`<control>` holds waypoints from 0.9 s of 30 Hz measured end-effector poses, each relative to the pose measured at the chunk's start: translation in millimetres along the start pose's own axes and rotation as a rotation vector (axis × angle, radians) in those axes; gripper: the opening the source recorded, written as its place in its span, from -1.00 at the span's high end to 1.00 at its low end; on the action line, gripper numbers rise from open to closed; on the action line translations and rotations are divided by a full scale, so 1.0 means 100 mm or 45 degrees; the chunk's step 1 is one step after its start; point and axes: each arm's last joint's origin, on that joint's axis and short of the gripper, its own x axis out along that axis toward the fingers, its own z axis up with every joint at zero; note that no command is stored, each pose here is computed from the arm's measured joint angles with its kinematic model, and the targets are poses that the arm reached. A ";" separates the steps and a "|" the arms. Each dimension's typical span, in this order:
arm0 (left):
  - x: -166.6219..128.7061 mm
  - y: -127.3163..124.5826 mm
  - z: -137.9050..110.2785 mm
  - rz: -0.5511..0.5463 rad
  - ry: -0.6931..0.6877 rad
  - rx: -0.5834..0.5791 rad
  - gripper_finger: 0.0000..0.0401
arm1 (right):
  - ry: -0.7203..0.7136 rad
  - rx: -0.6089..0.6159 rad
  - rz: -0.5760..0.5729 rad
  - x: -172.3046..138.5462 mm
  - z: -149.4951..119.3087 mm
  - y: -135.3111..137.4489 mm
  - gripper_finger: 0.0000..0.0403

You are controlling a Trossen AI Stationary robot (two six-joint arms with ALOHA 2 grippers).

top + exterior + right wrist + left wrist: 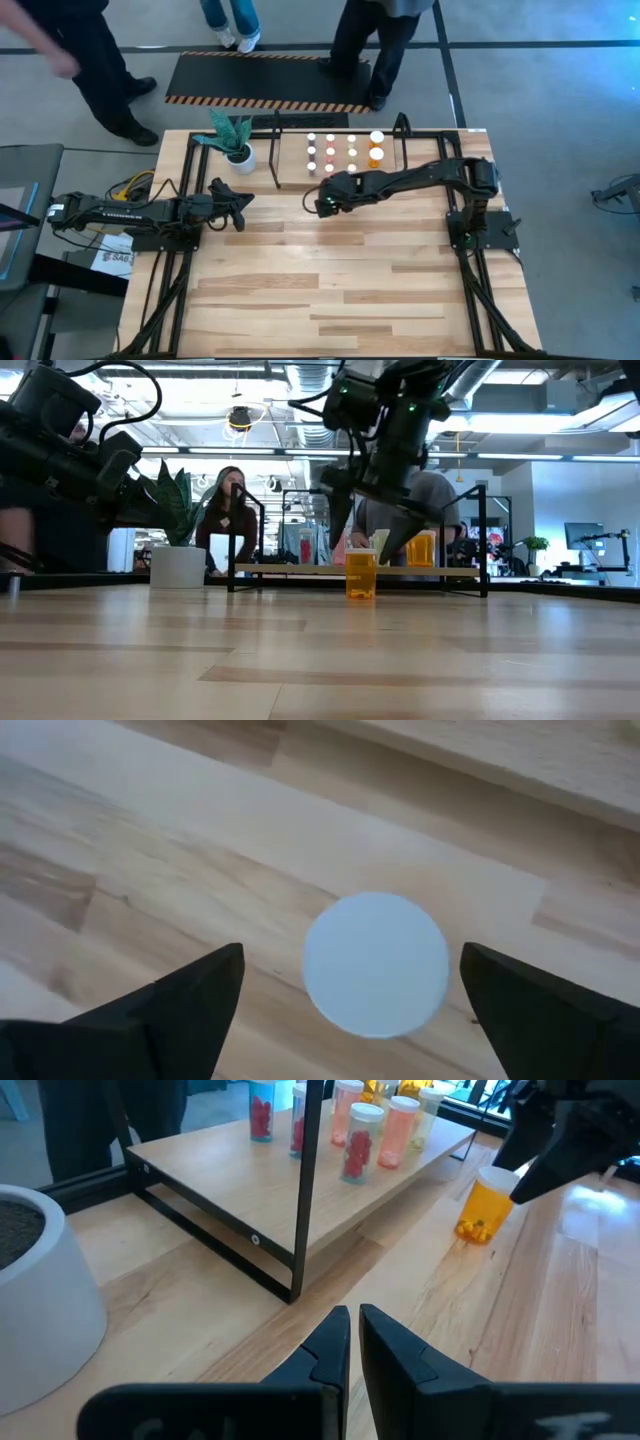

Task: Pick and place medicine bottles onto shelf by color
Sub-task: Put the orange pill bottle on the shelf

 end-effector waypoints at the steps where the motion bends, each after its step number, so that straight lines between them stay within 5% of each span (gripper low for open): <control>1: 0.00 0.00 0.00 0.001 0.000 0.000 0.93 | -0.001 0.003 -0.002 0.02 0.01 0.01 -0.96; 12: 0.00 0.00 0.00 0.002 -0.001 0.000 0.93 | 0.056 -0.006 -0.078 0.28 0.05 0.07 -0.84; 27: 0.00 0.00 0.00 0.001 -0.001 0.000 0.93 | 0.067 0.001 -0.090 0.30 0.08 0.09 -0.26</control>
